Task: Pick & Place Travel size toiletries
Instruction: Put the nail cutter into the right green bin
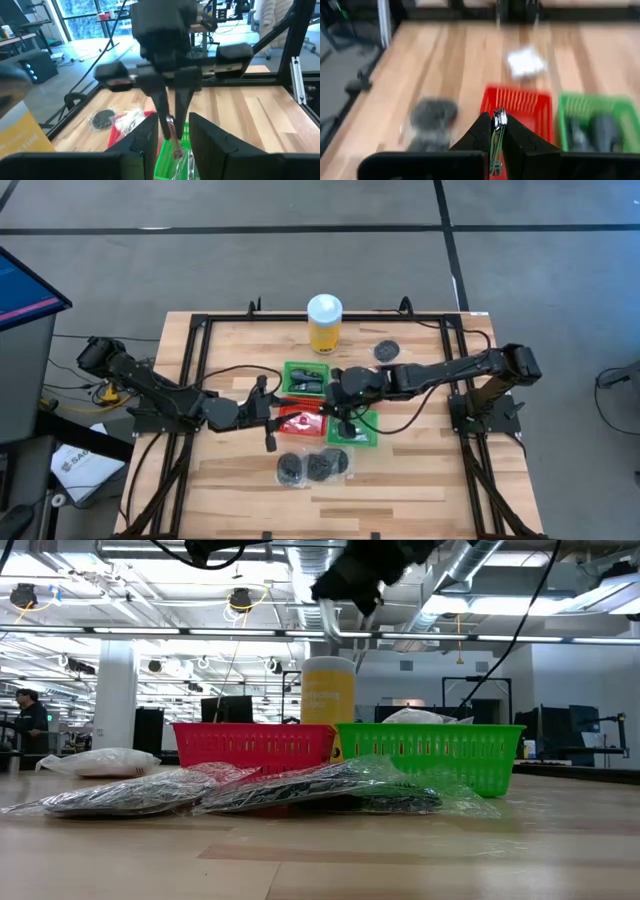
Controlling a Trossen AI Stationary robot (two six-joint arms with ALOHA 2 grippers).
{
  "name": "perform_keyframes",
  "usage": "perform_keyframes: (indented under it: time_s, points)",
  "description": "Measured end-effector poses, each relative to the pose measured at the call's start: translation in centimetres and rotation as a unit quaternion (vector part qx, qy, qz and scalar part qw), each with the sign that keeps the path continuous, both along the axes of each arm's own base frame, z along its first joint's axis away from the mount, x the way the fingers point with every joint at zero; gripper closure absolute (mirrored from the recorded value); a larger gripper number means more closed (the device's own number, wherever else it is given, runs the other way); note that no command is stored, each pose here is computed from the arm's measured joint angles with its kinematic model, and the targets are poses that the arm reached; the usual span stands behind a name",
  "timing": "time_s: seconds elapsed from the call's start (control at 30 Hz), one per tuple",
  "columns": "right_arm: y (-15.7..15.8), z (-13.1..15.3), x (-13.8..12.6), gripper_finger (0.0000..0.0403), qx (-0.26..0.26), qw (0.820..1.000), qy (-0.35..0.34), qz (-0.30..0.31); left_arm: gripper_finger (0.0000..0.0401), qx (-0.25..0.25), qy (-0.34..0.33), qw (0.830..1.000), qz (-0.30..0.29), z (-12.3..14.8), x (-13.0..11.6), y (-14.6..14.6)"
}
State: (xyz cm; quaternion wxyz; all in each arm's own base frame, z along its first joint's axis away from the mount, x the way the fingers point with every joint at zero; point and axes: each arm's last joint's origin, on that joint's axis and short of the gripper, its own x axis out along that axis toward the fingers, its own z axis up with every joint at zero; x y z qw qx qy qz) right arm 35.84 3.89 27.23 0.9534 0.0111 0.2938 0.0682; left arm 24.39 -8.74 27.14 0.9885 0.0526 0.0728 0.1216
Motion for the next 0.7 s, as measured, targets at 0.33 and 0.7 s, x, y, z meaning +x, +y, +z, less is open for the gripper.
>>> perform_keyframes:
  time_s: [0.33, 0.7]
  points:
    - [0.8, -1.8, -1.7, 0.0392, 0.02, 0.991, 0.131, -0.018, 0.03, 0.0, 0.002, 1.0, 0.0, -0.1, 0.0, 0.0]
    - [0.8, -3.1, -2.9, 0.0392, 0.042, 0.972, 0.224, -0.055, 0.03, 0.0, 0.002, 1.0, 0.002, -0.1, 0.0, 0.1]
